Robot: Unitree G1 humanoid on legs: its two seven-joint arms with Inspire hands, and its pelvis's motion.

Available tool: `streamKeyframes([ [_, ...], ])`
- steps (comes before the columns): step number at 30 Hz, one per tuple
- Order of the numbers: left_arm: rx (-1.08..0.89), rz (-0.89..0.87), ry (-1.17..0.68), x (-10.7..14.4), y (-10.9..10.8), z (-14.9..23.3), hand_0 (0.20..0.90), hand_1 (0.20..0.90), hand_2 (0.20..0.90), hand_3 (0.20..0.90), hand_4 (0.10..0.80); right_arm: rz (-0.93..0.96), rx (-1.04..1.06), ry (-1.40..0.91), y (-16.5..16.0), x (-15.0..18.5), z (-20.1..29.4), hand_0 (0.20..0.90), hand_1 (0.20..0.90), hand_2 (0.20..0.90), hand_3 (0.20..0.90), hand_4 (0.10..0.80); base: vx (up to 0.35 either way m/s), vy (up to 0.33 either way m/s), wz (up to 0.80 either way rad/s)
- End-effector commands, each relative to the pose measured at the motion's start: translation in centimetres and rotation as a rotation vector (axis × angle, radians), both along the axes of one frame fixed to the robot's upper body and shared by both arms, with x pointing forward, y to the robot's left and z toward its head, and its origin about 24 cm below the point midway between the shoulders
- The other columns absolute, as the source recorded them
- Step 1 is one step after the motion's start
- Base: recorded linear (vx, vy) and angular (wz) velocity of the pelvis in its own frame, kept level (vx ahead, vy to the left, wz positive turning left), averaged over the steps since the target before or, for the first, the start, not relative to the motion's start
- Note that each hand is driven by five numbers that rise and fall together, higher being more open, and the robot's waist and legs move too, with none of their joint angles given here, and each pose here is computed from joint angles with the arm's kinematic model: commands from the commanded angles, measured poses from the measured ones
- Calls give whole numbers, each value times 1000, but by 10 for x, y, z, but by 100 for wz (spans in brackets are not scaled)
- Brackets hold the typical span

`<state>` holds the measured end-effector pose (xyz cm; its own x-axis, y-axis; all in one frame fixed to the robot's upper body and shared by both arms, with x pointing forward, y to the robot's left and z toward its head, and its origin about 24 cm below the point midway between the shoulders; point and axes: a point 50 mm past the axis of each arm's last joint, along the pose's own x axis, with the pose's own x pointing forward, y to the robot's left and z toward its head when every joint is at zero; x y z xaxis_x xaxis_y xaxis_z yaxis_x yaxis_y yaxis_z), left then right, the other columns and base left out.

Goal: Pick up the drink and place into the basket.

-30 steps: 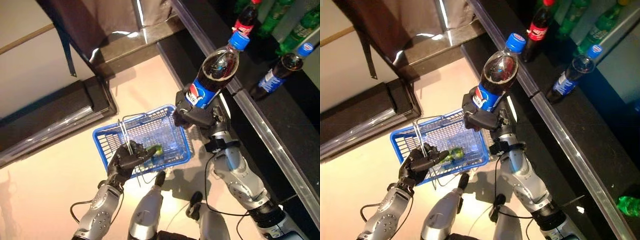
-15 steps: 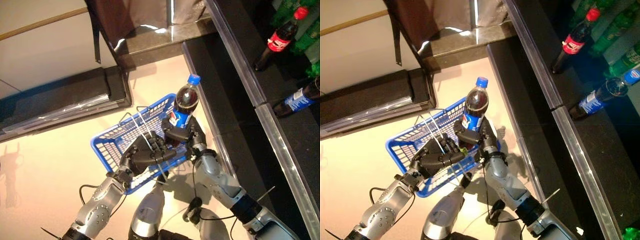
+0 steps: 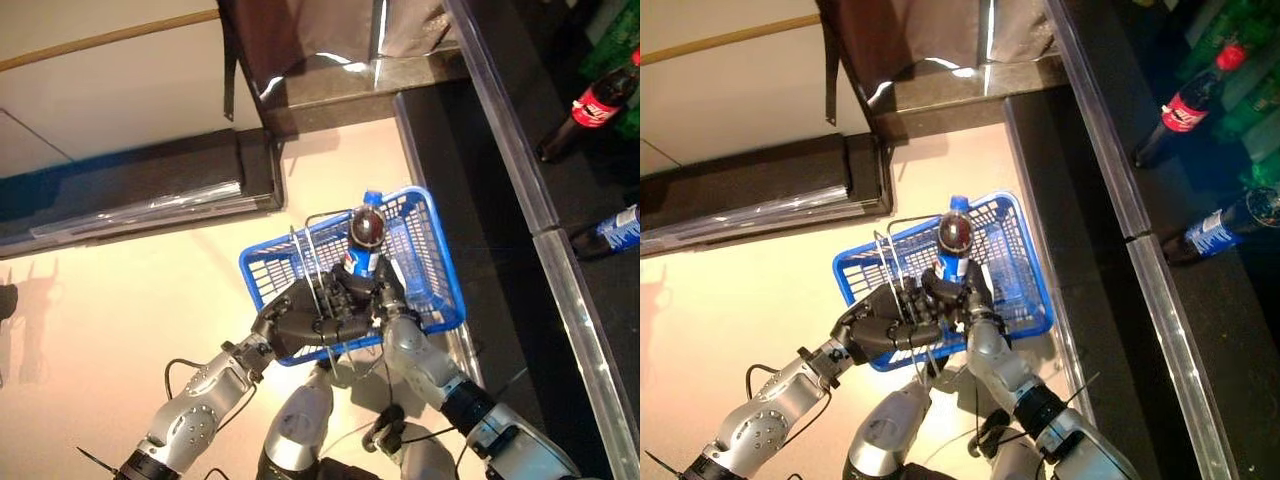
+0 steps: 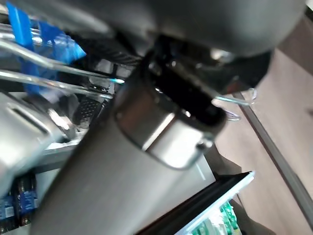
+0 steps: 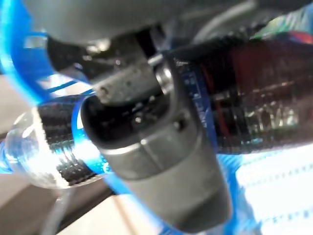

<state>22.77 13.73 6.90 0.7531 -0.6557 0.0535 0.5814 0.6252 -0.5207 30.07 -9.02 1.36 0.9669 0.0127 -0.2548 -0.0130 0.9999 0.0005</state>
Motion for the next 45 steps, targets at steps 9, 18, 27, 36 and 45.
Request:
streamKeyframes([
  [9,-400,-381,-446,-31,-34,87,300,300,300,200,100,144,462,79,48,-11,-4,300,300,300,200,100,8,-18,1],
  [18,-397,-461,-426,-36,-42,87,300,300,300,200,100,184,697,204,64,-14,-10,300,300,300,200,100,6,-4,5],
  [27,-388,-464,-398,-37,-38,83,300,300,300,200,100,91,947,345,57,-17,-26,300,300,300,200,100,12,0,0],
  [36,-387,-479,-376,-39,-36,81,300,300,300,200,100,-78,1039,377,30,-6,-37,679,679,679,642,542,12,2,0],
  [45,-393,-502,-345,-40,-41,81,300,300,300,200,100,-145,1052,359,15,1,-40,900,900,900,900,800,15,-5,1],
])
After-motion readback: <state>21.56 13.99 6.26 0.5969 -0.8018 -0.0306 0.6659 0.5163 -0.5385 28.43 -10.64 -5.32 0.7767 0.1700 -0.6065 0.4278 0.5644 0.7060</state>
